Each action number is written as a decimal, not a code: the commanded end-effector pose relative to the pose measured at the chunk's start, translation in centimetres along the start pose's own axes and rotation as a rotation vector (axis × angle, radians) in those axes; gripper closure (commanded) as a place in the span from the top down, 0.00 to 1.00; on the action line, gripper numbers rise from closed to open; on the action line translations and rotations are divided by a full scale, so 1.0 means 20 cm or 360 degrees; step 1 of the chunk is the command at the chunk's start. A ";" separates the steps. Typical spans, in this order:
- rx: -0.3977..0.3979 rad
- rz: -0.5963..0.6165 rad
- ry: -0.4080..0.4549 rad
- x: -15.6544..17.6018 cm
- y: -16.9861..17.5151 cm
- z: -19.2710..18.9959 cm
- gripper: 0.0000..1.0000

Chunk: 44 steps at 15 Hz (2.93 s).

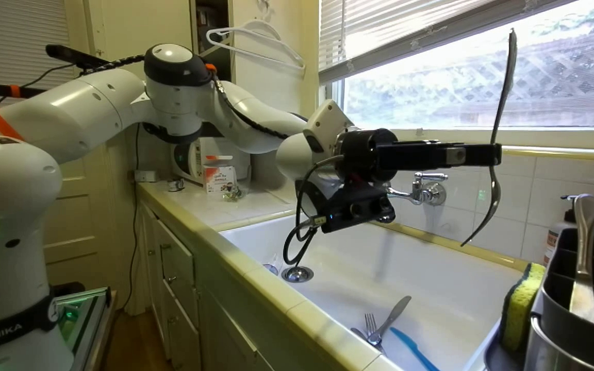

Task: Put the silver fork from the sink on the dishrack.

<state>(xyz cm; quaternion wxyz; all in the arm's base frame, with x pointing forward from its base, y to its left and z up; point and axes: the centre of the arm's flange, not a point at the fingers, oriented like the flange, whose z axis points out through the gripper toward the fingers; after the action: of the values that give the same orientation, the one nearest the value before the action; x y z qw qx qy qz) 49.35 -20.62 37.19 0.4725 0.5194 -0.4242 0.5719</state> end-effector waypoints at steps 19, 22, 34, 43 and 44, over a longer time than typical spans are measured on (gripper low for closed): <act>0.0680 -0.0198 -0.0013 -0.10 -0.42 0.28 0.02; 0.0664 -0.0207 0.0060 -0.01 -0.41 0.27 0.02; 0.0538 -0.0289 0.0068 -0.10 -0.49 0.35 0.02; 0.0518 -0.0289 0.0137 -0.28 -0.70 0.22 0.02; 0.0517 -0.0287 0.0138 -0.31 -0.72 0.20 0.02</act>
<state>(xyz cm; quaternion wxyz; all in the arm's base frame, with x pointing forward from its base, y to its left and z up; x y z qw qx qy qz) 61.87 -23.42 33.08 0.4389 0.6155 -0.2527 0.6039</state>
